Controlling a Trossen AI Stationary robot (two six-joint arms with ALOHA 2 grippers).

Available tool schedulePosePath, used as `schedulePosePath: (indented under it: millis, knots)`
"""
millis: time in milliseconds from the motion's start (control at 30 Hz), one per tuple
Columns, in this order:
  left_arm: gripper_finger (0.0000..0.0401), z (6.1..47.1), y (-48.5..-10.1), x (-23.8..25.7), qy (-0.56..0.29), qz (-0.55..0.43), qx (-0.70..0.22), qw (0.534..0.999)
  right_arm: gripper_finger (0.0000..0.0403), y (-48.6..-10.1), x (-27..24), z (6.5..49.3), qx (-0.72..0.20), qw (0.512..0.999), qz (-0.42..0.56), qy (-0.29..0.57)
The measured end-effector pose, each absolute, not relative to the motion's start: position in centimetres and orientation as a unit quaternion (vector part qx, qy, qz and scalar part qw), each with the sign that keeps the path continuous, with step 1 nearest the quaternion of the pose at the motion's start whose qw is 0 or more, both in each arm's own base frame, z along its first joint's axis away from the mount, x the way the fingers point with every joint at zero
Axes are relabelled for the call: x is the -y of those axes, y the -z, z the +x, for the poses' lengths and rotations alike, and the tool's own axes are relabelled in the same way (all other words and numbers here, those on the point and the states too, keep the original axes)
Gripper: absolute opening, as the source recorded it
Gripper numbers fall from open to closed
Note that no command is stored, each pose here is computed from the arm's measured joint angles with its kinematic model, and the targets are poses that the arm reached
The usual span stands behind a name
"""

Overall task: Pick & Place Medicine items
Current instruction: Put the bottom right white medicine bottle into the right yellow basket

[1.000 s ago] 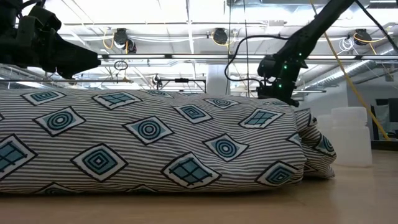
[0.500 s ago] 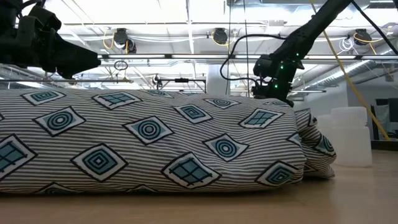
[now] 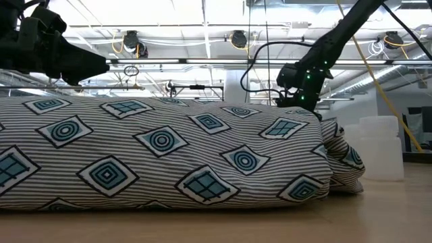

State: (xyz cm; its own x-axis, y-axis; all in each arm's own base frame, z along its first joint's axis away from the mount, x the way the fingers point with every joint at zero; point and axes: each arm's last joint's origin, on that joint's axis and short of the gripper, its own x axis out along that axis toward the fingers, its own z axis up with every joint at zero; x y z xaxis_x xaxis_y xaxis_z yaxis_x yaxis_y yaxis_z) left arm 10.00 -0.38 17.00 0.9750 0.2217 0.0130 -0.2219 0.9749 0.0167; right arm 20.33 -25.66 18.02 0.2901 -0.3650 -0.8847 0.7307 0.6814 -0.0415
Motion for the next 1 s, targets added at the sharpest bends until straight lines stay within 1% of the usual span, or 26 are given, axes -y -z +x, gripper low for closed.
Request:
schedulePosePath:
  millis: [367,667,1000]
  knots:
    - [0.0214,10.00,-17.00,0.38,-0.112,0.009,0.005,0.994,0.0141,-18.21,25.98,20.58,-0.462,0.791,0.180,0.357]
    - [0.0214,10.00,-17.00,0.38,-0.112,0.009,0.005,0.994,0.0144,-18.18,25.95,20.56,-0.463,0.791,0.181,0.357]
    - [0.0214,10.00,-17.00,0.39,-0.112,0.009,0.006,0.994,0.0185,-18.18,25.95,20.56,-0.464,0.791,0.181,0.357]
